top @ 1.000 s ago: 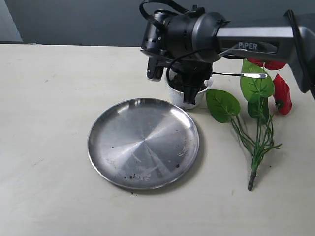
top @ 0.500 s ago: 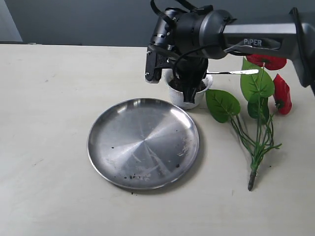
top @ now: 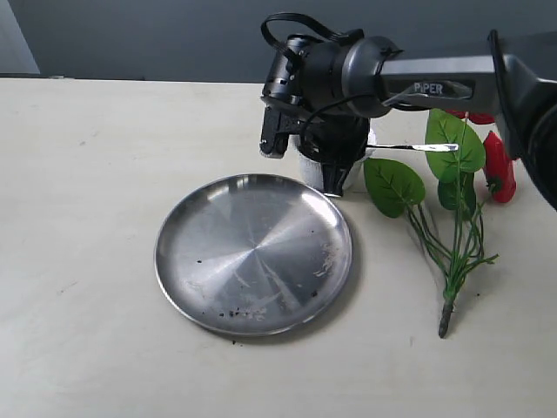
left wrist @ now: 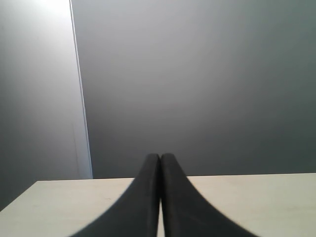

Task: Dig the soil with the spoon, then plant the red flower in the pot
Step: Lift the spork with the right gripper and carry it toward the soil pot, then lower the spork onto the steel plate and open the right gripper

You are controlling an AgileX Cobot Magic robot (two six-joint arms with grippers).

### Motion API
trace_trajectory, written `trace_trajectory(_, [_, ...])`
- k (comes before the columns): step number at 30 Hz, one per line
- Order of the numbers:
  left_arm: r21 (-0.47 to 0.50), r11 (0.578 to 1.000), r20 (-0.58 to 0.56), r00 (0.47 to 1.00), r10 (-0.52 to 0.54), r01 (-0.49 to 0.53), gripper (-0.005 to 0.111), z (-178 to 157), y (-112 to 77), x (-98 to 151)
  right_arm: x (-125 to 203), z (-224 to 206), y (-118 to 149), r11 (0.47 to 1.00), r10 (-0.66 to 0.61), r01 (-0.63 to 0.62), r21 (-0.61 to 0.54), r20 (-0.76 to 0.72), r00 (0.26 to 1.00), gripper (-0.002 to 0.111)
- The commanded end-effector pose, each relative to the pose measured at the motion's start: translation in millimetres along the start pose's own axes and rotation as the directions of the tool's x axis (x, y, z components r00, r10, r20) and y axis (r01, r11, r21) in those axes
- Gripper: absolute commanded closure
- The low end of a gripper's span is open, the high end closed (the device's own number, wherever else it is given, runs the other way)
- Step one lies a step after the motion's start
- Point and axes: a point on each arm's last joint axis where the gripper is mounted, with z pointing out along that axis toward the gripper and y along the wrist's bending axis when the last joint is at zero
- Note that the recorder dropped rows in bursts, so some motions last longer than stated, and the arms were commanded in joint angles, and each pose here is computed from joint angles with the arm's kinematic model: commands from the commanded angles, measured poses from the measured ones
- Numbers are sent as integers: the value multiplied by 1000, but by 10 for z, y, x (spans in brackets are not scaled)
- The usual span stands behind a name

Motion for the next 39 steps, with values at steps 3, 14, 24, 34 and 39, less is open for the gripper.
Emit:
trace_trajectory(3, [10, 1000, 14, 1000, -13, 13, 106, -2, -8, -18, 35, -22, -48, 999, 46, -46, 18, -5, 999, 109])
trace_trajectory(14, [10, 1000, 14, 1000, -13, 13, 106, -2, -8, -18, 55, -157, -109, 974, 227, -227, -5, 61, 972, 109])
trace_trajectory(24, [10, 1000, 14, 1000, -13, 13, 106, -2, -8, -18, 68, -118, -12, 948, 309, -309, -78, -5, 951, 109])
trace_trajectory(34, [10, 1000, 14, 1000, -13, 13, 106, -2, -8, -18, 215, -773, -104, 824, 513, -446, -350, 126, 849, 109])
trace_trajectory(39, [10, 1000, 14, 1000, -13, 13, 106, -2, -8, -18, -16, -947, 88, 735, 511, -246, -632, 277, 814, 109])
